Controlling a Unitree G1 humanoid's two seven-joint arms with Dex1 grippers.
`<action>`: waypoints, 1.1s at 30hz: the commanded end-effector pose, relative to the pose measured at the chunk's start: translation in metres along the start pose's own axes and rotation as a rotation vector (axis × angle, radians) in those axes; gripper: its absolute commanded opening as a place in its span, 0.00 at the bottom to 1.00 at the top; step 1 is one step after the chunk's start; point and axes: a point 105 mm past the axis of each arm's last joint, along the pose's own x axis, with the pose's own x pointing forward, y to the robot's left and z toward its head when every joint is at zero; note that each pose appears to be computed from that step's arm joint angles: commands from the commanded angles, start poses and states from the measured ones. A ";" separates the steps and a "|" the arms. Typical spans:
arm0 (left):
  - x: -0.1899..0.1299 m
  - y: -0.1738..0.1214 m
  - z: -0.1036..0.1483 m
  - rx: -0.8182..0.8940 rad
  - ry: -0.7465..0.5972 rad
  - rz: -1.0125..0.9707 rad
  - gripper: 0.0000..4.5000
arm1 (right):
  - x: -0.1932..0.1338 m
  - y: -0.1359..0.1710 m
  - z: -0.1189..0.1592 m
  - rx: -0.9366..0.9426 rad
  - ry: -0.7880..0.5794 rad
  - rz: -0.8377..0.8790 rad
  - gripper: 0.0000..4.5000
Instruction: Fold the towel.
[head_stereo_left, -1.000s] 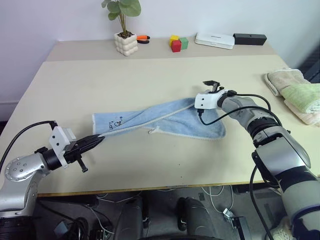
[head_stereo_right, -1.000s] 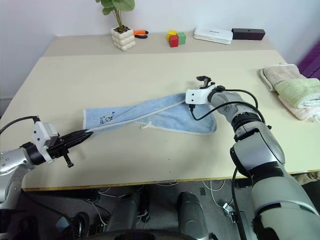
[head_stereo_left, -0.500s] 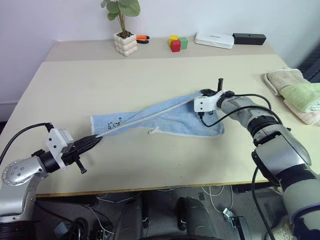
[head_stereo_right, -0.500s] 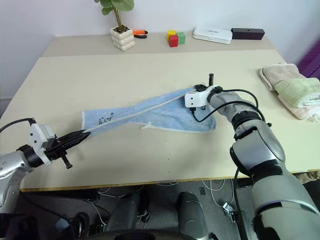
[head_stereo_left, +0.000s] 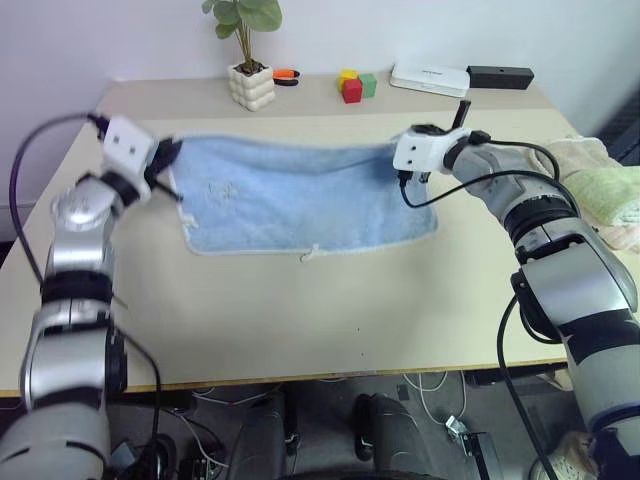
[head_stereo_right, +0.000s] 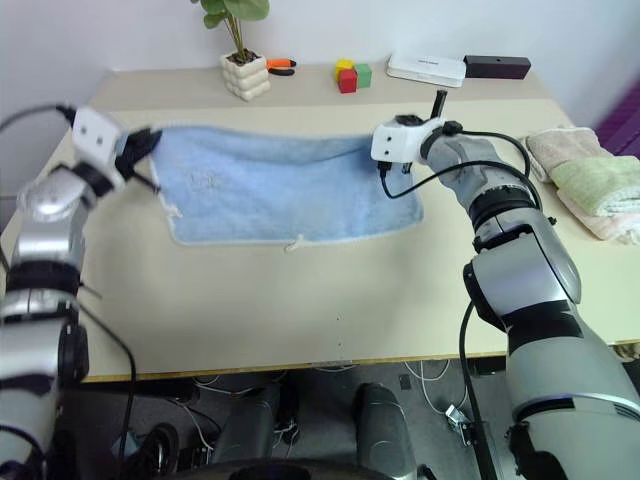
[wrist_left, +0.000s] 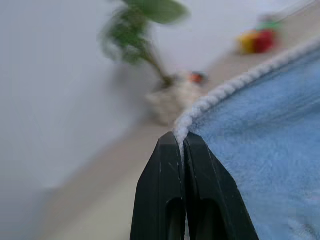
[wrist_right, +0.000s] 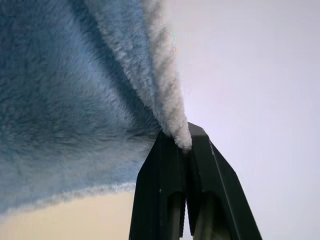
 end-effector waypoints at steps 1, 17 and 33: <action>-0.004 0.048 0.039 0.157 -0.094 0.142 0.00 | -0.007 -0.074 -0.008 0.024 0.017 -0.252 0.01; -0.102 -0.037 -0.045 0.095 -0.052 -0.514 0.00 | -0.084 0.089 -0.019 0.190 -0.232 0.443 0.01; -0.212 -0.066 -0.067 -0.102 0.150 -0.898 0.00 | -0.212 0.091 -0.005 0.226 -0.318 1.149 0.01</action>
